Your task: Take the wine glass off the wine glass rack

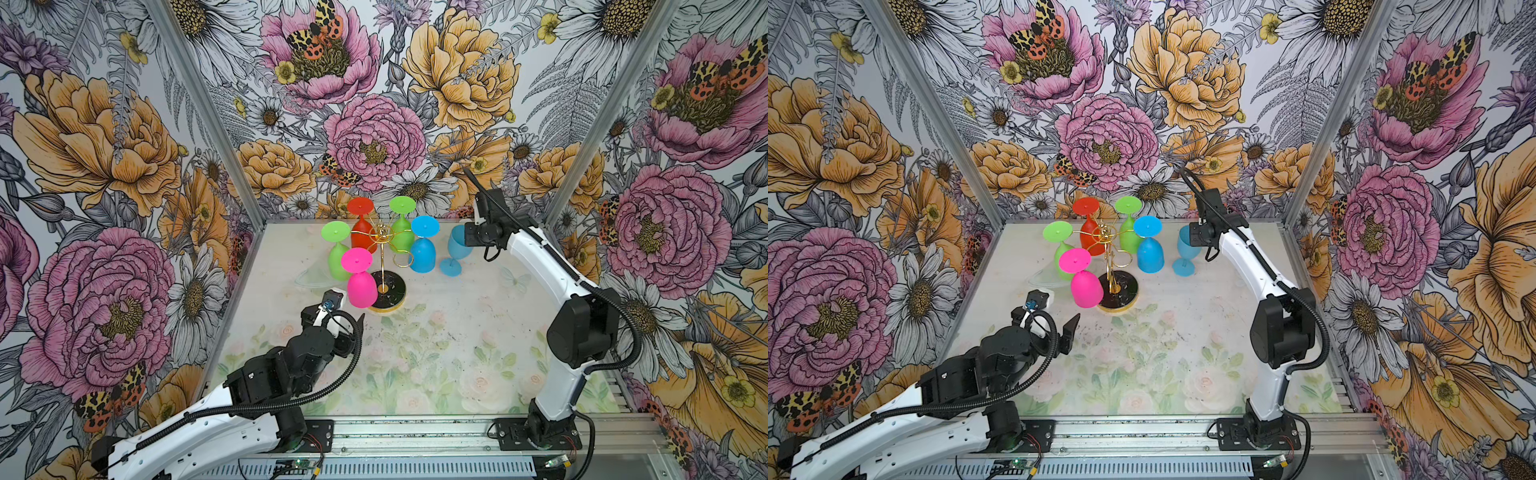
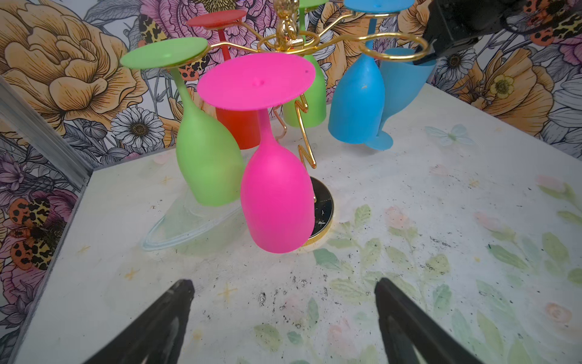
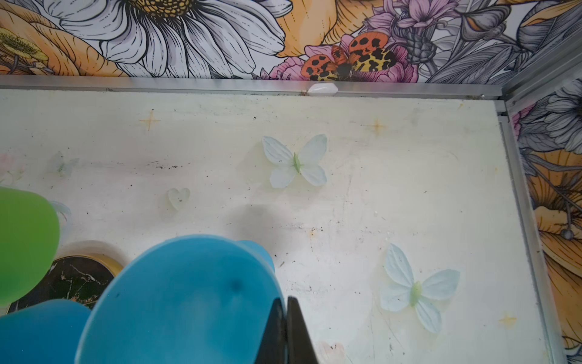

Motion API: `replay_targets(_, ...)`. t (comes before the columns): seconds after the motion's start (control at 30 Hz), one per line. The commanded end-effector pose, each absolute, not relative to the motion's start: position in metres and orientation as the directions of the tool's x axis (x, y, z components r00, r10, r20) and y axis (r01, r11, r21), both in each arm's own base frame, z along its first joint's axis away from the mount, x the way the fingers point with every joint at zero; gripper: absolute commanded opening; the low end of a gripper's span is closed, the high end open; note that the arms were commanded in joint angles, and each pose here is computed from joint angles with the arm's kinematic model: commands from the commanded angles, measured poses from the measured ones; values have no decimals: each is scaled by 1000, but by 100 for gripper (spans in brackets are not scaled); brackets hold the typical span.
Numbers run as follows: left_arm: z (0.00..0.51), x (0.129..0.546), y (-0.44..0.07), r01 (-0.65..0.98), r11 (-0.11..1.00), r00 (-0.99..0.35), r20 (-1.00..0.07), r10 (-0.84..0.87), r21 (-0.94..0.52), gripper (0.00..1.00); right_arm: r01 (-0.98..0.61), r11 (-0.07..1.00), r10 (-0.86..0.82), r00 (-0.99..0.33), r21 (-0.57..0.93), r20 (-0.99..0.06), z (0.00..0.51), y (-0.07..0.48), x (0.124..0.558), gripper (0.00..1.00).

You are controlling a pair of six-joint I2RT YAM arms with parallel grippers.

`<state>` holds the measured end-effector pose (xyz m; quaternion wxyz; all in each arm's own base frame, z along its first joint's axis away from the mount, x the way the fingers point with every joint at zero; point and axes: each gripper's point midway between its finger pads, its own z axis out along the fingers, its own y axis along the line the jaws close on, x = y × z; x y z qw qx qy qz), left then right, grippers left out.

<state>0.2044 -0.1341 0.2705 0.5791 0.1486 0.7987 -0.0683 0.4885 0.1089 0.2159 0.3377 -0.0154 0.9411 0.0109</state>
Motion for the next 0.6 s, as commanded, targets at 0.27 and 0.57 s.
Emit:
replay_targets(0.27, 284, 206, -107, 225, 973, -290, -951, 110, 44, 93, -31, 999, 7, -718, 42, -696, 222, 120, 540, 0)
replay_targets(0.57, 285, 213, -98, 179, 983, -300, -949, 94, 41, 93, -32, 998, 16, -723, 56, -691, 206, 129, 561, 0)
